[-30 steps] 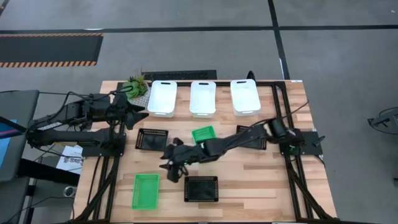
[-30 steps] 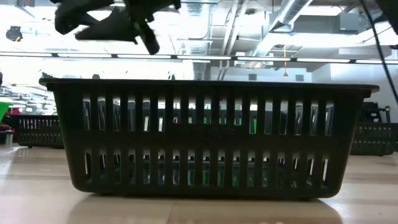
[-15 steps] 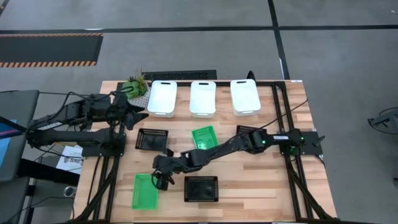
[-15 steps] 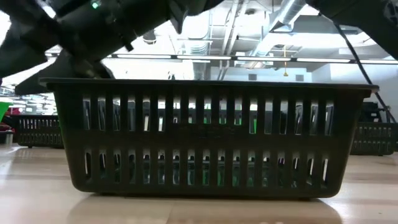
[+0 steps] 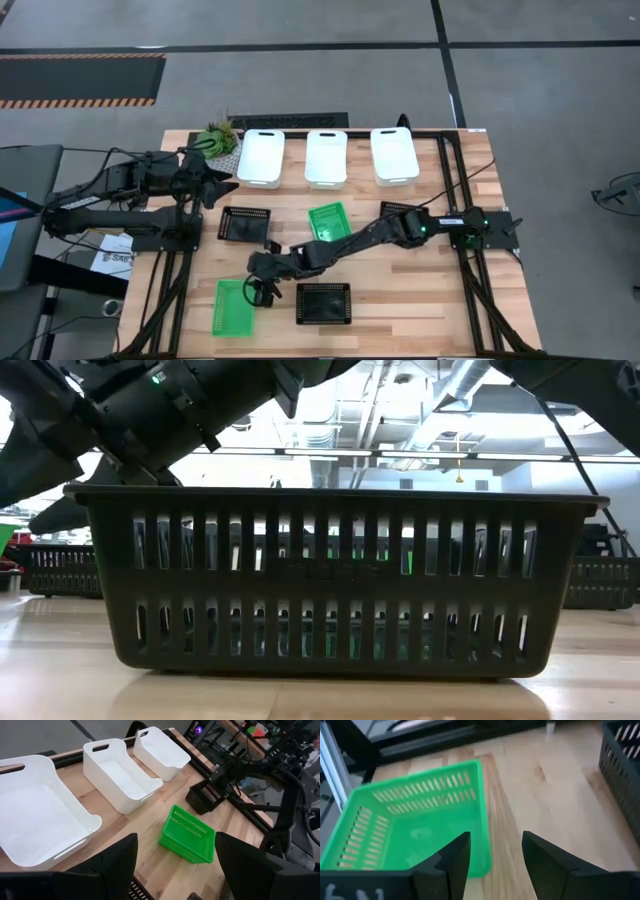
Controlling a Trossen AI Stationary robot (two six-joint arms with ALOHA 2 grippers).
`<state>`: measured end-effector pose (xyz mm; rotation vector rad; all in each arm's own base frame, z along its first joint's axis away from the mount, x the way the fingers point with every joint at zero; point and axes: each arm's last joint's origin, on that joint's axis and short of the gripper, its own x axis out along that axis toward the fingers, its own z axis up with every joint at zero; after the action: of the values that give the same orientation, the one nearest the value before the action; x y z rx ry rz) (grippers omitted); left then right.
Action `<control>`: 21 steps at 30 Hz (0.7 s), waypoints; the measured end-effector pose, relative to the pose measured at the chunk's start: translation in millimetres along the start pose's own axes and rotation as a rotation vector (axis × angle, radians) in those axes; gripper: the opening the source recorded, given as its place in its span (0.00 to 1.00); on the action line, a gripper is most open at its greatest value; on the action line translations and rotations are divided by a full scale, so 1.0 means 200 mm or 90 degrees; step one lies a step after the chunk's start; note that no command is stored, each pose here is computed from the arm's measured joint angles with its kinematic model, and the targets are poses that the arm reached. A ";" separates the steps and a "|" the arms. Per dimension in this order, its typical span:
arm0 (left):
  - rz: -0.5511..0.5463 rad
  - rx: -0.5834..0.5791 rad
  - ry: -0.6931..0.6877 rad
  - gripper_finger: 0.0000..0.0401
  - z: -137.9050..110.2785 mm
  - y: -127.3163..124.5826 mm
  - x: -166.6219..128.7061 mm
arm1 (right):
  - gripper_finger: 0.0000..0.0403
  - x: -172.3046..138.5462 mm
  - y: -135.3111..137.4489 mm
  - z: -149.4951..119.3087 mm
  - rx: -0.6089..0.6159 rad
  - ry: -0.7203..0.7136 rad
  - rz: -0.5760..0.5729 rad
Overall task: Stack baskets by color
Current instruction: Stack the bottom green bin on the top green bins
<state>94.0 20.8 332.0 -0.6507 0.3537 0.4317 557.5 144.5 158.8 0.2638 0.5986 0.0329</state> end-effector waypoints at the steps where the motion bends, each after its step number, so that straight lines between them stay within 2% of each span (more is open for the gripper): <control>1: 0.000 0.000 0.000 0.63 0.00 0.00 0.00 | 0.50 0.00 0.00 0.00 -0.001 0.003 0.002; 21: 0.004 0.001 0.000 0.63 0.00 0.00 0.00 | 0.47 0.03 -0.04 -0.06 0.009 0.052 -0.026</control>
<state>93.9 20.9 331.7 -0.6481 0.3566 0.4366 555.1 139.4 143.7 0.2644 0.6861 0.0007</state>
